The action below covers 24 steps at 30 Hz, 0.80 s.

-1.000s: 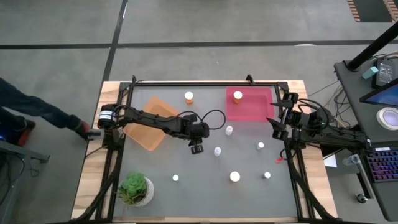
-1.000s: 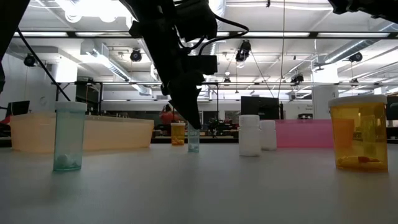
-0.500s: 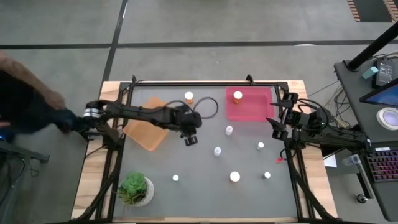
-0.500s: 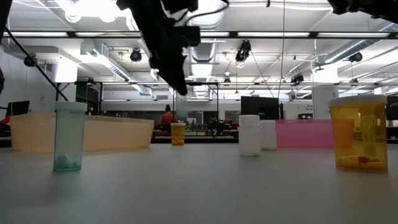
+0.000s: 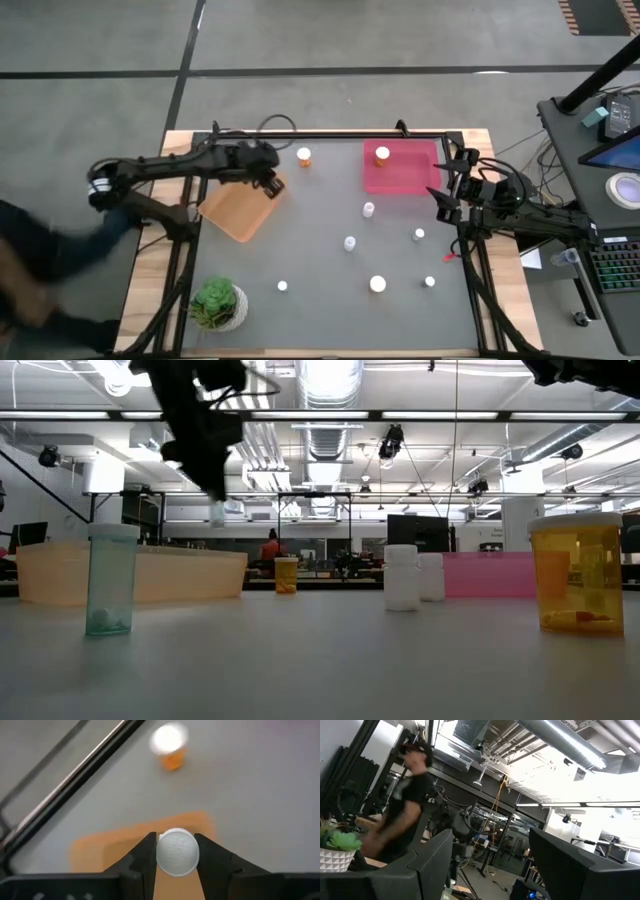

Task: Pick and place medicine bottles into bin by pill shape (circle, oval)
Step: Put the blue tablet bottle into the orange bin

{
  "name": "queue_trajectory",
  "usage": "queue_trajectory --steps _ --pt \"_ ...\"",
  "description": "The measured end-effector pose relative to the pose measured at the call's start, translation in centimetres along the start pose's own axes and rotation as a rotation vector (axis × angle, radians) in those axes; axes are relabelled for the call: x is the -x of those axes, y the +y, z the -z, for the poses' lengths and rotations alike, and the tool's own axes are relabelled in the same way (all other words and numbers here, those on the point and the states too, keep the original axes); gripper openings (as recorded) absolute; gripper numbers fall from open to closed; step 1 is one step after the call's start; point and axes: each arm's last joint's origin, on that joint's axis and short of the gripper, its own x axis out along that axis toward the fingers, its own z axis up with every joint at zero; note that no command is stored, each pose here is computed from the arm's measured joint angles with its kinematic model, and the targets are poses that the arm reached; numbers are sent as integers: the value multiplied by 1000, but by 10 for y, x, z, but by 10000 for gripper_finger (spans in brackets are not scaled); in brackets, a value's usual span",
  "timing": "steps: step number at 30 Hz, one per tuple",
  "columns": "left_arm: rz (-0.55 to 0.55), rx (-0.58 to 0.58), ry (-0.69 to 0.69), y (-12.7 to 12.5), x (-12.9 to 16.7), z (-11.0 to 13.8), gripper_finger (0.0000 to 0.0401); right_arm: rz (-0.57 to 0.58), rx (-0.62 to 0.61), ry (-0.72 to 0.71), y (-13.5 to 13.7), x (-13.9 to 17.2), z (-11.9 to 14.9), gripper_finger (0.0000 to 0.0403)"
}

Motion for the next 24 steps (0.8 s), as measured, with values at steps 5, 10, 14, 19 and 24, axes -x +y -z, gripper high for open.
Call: queue_trajectory --steps 5,10,14,19,24 --pt "-71 119 38 29 -14 23 94 0 2 -1 0 0 0 256" --pt "-114 201 44 45 -29 34 93 0 5 -1 0 0 0 256" --pt "-128 248 39 49 -42 36 93 1 6 0 0 0 0 256" --pt "-140 242 77 48 -53 40 93 22 12 14 -1 0 1 256" --pt "-157 255 99 46 -62 42 94 22 13 16 0 0 1 256"
